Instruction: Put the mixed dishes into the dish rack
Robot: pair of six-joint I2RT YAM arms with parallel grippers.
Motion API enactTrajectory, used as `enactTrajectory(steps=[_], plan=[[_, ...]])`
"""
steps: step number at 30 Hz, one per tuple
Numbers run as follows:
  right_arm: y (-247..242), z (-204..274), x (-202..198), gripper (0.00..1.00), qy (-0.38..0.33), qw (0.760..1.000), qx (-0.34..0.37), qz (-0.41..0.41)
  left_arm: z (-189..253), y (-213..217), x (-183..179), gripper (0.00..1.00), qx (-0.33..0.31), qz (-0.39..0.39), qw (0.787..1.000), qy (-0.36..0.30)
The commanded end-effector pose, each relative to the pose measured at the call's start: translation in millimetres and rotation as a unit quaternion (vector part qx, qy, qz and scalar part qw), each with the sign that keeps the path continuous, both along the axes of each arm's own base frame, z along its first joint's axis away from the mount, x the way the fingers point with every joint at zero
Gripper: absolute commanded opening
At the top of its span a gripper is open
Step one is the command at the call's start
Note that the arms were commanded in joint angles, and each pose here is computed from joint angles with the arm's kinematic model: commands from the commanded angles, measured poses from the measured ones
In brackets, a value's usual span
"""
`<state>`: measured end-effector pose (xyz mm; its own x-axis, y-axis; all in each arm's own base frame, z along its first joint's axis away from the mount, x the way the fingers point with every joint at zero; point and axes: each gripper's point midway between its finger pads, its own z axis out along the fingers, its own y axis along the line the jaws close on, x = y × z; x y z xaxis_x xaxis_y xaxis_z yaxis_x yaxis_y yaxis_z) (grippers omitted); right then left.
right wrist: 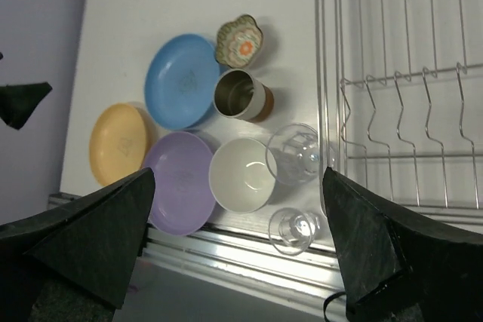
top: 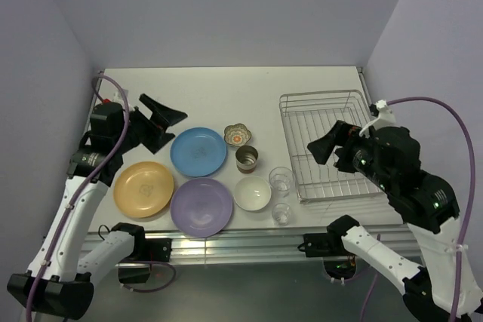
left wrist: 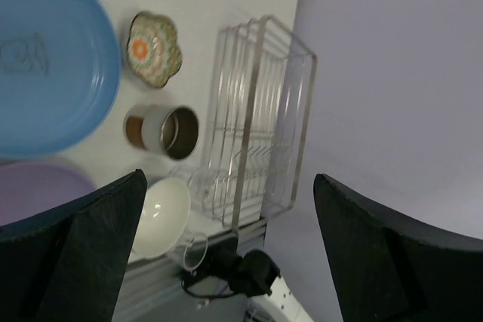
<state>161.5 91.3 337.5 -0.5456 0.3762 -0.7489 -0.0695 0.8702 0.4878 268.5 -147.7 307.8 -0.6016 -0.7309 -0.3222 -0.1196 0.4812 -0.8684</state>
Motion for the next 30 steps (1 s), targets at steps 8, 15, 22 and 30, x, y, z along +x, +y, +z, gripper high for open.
enactTrajectory(steps=[8, 15, 22, 30], plan=[[-15.4, -73.8, 4.6, 1.00, 0.191, 0.972, -0.138, -0.027, -34.6, -54.3, -17.3, 0.91, 0.162, -0.138, 0.975, 0.071], [-2.2, -65.5, 13.3, 1.00, 0.186, 0.976, -0.114, -0.015, -98.2, -123.8, -66.6, 0.86, 0.269, -0.225, 0.924, 0.153], [4.6, -47.8, 10.2, 1.00, 0.145, 0.986, -0.076, 0.005, -138.7, -113.6, -82.5, 0.75, 0.304, -0.250, 0.903, 0.174], [8.0, -52.0, 9.0, 1.00, 0.156, 0.986, -0.060, 0.003, -174.6, -121.2, -88.6, 0.70, 0.319, -0.298, 0.882, 0.176]])
